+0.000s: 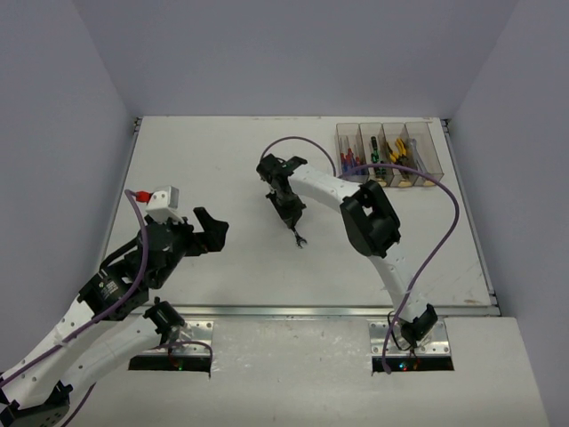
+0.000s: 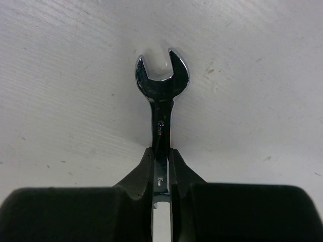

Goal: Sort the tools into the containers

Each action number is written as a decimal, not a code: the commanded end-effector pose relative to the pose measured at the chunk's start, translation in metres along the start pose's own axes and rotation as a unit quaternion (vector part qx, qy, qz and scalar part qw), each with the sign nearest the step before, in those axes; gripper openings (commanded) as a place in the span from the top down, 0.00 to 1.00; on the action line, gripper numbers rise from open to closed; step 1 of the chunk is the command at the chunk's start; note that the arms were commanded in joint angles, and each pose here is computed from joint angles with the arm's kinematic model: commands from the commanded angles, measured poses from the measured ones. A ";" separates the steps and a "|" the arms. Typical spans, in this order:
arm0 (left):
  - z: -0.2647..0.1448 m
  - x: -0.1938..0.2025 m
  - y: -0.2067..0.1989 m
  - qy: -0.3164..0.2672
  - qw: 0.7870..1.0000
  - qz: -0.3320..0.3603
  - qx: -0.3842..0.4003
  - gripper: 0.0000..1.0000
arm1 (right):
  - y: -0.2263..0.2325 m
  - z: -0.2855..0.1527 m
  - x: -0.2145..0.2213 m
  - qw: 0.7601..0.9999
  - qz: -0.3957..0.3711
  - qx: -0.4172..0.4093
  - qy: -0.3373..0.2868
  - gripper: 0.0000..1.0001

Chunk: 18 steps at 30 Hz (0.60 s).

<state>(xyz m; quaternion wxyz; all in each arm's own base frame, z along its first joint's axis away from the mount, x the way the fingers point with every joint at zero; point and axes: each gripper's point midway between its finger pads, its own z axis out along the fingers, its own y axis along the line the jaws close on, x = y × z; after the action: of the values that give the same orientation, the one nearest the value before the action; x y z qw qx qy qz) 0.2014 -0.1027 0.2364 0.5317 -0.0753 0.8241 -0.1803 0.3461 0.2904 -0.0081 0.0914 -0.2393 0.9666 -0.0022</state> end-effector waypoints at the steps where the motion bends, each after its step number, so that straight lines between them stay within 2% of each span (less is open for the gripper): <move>1: -0.004 -0.015 -0.009 -0.023 0.999 -0.013 0.019 0.00 | -0.023 -0.065 -0.024 0.998 -0.004 0.019 -0.067 1.00; 4: -0.004 -0.015 -0.009 -0.024 0.999 -0.014 0.021 0.00 | -0.051 -0.089 -0.027 0.996 0.008 0.037 -0.083 1.00; 9: -0.006 -0.016 -0.010 -0.026 0.999 -0.014 0.026 0.00 | -0.141 -0.115 -0.019 0.989 0.056 0.103 -0.087 1.00; 16: -0.012 -0.021 -0.010 -0.039 0.998 -0.020 0.035 0.00 | -0.349 -0.132 -0.009 0.956 0.135 0.247 -0.083 1.00; 18: -0.014 -0.022 -0.010 -0.042 0.998 -0.022 0.038 0.00 | -0.383 -0.138 -0.005 0.945 0.147 0.279 -0.089 1.00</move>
<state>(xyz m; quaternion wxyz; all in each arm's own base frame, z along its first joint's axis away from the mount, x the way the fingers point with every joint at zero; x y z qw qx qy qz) 0.1959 -0.1021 0.2466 0.5437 -0.0740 0.8113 -0.2018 0.4783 0.0160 0.1255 0.2194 -0.0656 0.9619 -0.1493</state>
